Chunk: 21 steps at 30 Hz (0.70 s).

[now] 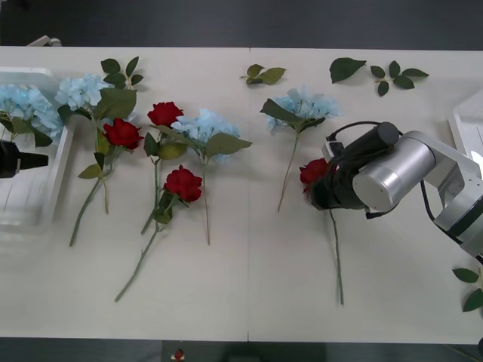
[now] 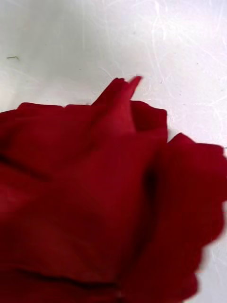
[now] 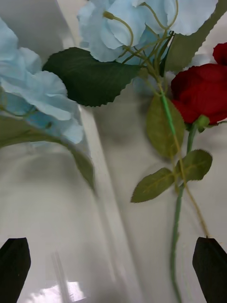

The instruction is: Put the red flowers into the right box and the blue flowers into the left box

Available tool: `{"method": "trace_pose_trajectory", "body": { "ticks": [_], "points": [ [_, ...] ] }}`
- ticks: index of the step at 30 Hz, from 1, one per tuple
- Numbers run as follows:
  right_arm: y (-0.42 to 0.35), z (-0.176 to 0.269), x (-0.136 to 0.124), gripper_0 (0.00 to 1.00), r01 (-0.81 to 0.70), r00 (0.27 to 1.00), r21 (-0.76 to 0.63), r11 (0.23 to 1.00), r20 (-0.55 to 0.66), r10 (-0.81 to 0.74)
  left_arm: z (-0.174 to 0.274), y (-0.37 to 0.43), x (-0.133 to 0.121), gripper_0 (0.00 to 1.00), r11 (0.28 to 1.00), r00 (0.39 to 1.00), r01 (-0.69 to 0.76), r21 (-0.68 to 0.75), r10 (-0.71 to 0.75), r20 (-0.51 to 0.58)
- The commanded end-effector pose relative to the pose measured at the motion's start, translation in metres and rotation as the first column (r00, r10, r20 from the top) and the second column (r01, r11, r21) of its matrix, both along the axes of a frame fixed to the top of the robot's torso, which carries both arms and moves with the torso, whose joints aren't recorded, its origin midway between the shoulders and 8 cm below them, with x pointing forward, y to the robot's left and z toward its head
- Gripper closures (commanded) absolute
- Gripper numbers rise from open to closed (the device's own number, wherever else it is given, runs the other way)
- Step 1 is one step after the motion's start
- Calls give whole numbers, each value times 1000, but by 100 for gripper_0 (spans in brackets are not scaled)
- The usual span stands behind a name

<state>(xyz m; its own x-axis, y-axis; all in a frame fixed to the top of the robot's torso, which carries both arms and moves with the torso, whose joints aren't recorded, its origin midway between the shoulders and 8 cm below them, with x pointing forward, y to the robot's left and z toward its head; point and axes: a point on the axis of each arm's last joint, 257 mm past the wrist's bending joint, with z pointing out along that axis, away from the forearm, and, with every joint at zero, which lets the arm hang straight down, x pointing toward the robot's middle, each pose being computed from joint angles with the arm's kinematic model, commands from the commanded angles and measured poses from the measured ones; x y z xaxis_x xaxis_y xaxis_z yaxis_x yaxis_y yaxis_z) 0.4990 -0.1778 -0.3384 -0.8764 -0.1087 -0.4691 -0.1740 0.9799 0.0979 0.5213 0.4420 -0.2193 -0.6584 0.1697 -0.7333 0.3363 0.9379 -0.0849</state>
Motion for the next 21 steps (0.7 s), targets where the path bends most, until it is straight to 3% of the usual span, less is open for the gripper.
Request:
{"method": "trace_pose_trajectory", "body": {
  "ticks": [1,10,21],
  "points": [
    [13,13,7,100,-7,1000,28,1000,24,6,22,-36,25,0,1000,1000,12,9,-12,-8],
    [8,22,7,100,-26,999,16,1000,41,25,21,-95,51,0,997,996,-52,-55,48,-70],
    [-51,80,14,100,-68,993,-75,995,87,74,17,-76,79,0,982,984,-175,77,177,-11]
  ]
}}
